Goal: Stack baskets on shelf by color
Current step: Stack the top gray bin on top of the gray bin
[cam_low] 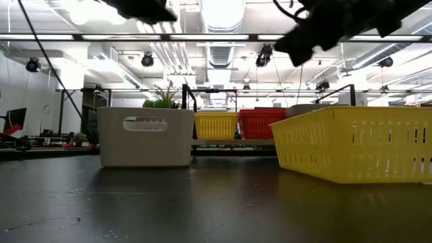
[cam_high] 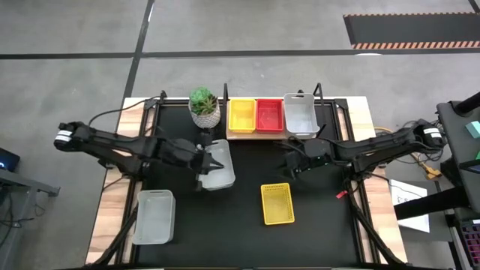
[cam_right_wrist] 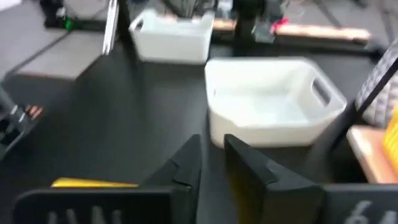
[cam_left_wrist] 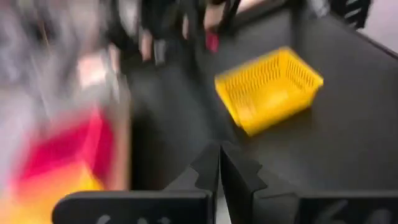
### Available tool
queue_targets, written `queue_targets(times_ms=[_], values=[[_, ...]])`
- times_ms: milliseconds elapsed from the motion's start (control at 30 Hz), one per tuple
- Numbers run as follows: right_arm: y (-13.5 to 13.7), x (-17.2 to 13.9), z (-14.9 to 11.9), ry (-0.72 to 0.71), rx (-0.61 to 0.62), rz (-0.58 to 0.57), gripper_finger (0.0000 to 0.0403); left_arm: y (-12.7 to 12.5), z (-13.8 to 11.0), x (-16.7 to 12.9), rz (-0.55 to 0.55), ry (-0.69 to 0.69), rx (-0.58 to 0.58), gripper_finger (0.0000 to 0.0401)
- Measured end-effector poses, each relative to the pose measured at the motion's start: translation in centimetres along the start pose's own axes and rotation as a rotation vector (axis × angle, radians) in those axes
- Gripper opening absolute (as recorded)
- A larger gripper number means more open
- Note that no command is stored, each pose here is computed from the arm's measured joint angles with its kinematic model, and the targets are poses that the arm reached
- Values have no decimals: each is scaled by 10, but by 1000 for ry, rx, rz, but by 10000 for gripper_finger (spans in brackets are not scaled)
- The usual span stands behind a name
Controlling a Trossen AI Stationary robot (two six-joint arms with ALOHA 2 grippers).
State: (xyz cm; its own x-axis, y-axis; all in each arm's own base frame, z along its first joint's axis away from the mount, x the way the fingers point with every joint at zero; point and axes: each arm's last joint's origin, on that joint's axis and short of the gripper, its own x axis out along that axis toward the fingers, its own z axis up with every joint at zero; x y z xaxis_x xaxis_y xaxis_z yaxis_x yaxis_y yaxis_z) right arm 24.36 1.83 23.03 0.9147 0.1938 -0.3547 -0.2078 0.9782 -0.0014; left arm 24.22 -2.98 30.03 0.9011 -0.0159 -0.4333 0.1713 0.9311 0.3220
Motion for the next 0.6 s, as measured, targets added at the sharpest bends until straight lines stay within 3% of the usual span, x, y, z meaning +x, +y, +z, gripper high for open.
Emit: queue_targets(times_ms=[100, 167, 267, 433, 600], values=[[-3, 14, 3, -20, 11, -29, 104, 2, -8, -1, 48, -218, 223, 0], [-5, 26, 6, -24, 35, -40, 127, 4, -17, -3, 127, -334, 277, 0], [-8, 46, 14, -1, 69, -38, 153, 7, -34, -6, 247, -465, 302, 0], [-13, 78, 25, 101, 94, -32, 178, 7, -59, -15, 390, -511, 275, 0], [-18, 109, 44, 211, 96, -28, 178, 2, -75, -23, 425, -521, 244, 0]])
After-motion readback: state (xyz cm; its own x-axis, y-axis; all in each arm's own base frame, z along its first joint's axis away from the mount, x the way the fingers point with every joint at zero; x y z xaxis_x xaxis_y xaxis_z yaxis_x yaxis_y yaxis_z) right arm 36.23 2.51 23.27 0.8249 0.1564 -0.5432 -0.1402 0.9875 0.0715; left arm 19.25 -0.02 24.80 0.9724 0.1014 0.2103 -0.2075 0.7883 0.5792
